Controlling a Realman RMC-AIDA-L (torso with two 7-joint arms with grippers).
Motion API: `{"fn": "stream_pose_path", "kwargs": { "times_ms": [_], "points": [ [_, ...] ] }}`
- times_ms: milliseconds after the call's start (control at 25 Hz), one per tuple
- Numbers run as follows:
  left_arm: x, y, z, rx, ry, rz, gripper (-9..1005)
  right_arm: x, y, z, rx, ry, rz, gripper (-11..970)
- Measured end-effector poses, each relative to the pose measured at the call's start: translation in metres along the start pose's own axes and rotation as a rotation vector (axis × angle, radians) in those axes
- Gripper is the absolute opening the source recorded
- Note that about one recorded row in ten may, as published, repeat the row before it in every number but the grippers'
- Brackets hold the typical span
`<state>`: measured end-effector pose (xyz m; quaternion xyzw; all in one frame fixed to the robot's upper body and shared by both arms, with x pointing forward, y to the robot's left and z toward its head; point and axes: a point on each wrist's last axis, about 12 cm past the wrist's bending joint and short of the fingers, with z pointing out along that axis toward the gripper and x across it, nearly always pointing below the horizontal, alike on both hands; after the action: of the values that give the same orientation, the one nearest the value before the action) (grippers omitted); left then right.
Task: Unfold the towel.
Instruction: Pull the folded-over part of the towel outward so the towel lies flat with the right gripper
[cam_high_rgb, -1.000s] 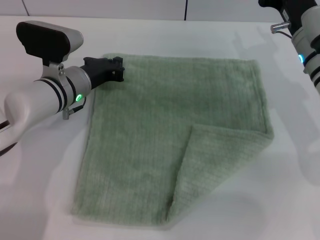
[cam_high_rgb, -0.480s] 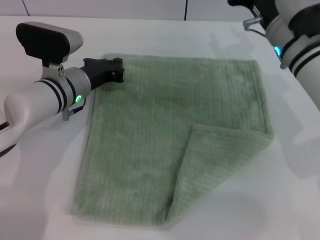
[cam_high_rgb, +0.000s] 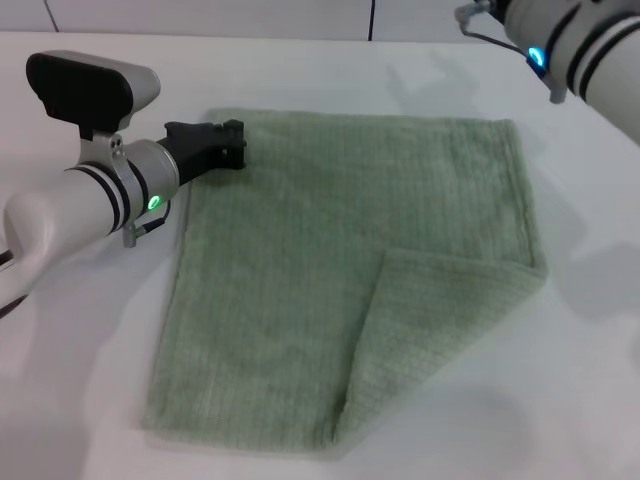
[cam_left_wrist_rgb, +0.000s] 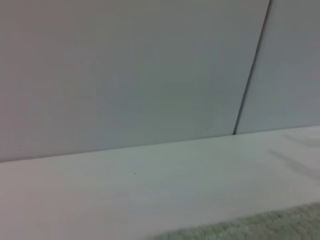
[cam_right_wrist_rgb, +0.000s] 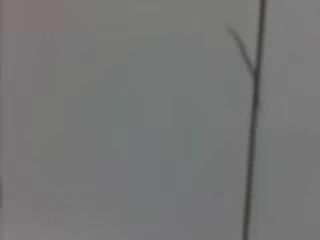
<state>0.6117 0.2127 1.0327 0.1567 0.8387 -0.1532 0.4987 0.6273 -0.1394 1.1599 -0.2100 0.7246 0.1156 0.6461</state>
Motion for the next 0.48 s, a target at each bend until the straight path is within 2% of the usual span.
{"fn": "stream_pose_path", "kwargs": {
  "times_ms": [80, 120, 160, 320, 480],
  "points": [
    [0.001, -0.001, 0.000, 0.003, 0.004, 0.003, -2, -0.010, 0.002, -0.001, -0.014, 0.019, 0.002, 621],
    [0.002, -0.001, 0.000, 0.004, 0.006, 0.004, -2, -0.022, 0.004, -0.002, -0.027, 0.031, 0.004, 621],
    [0.002, -0.001, 0.000, 0.004, 0.006, 0.004, -2, -0.022, 0.004, -0.002, -0.027, 0.031, 0.004, 621],
    [0.003, -0.001, -0.001, 0.006, 0.008, 0.006, -2, -0.046, 0.007, -0.005, -0.055, 0.082, -0.014, 621],
    [0.002, -0.002, -0.001, 0.008, 0.007, 0.007, -2, -0.054, 0.008, -0.006, -0.068, 0.120, -0.032, 621]
  ]
}}
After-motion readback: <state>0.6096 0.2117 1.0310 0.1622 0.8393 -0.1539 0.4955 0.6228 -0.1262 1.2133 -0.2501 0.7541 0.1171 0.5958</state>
